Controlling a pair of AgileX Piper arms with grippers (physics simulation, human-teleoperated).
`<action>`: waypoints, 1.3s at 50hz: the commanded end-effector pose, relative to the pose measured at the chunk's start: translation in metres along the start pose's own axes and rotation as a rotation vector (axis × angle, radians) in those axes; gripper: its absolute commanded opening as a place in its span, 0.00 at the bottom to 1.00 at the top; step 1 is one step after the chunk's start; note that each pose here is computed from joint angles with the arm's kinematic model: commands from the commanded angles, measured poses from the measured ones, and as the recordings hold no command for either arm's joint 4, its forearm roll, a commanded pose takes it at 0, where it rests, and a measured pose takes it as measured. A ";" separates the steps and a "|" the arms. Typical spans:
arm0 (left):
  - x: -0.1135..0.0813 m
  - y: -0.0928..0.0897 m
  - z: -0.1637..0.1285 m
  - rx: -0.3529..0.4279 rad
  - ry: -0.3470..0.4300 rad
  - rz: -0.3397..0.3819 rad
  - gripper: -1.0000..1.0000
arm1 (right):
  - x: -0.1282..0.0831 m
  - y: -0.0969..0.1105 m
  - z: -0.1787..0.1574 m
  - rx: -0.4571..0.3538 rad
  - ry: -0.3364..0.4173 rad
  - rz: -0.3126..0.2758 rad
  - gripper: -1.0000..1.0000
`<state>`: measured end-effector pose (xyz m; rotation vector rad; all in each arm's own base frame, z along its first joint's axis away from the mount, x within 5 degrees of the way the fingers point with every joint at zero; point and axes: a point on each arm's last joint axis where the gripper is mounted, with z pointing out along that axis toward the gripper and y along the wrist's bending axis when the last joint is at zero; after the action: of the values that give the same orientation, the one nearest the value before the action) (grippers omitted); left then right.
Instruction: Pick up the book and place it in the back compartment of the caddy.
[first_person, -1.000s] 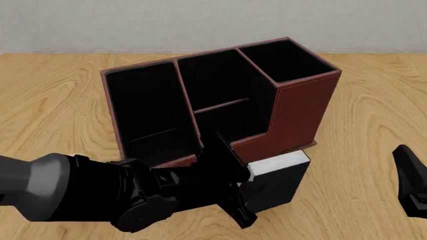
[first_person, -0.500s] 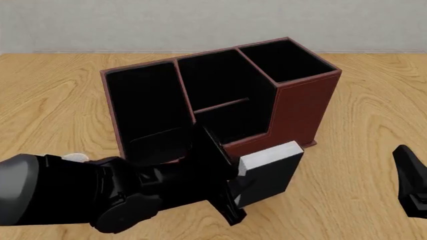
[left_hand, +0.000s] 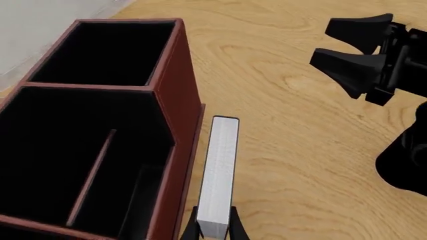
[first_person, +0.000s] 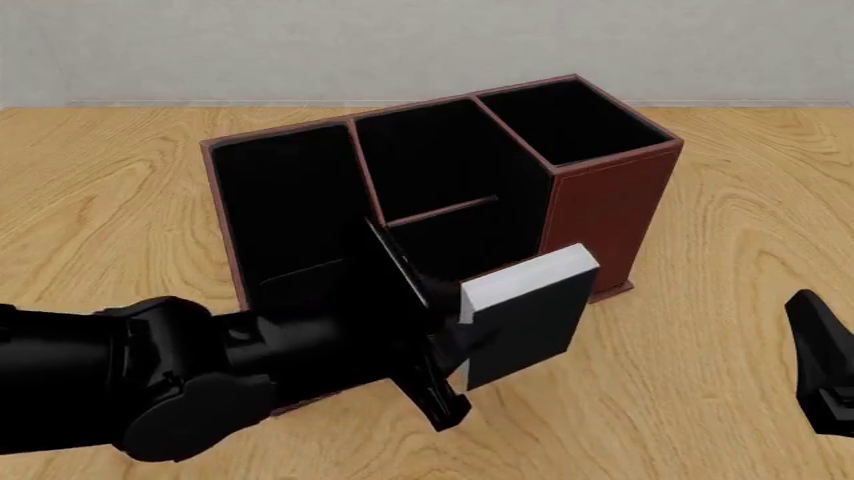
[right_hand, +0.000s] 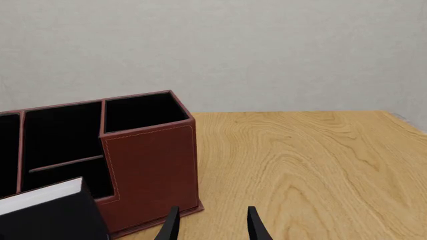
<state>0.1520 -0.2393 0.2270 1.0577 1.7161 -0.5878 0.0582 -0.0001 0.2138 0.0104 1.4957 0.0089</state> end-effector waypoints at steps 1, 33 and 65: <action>-0.019 0.000 -0.014 -0.001 -0.051 0.005 0.00 | 0.000 0.000 0.001 0.000 0.001 0.001 1.00; -0.076 0.013 -0.045 -0.030 -0.092 0.017 0.00 | 0.000 0.000 0.000 0.000 0.001 0.001 1.00; -0.086 0.040 -0.039 -0.112 -0.053 0.043 0.00 | 0.000 0.000 -0.001 0.000 0.000 0.000 1.00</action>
<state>0.1683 -0.2207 0.3238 0.9815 1.6698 -0.5221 0.0579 -0.0001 0.2140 0.0103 1.4955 0.0090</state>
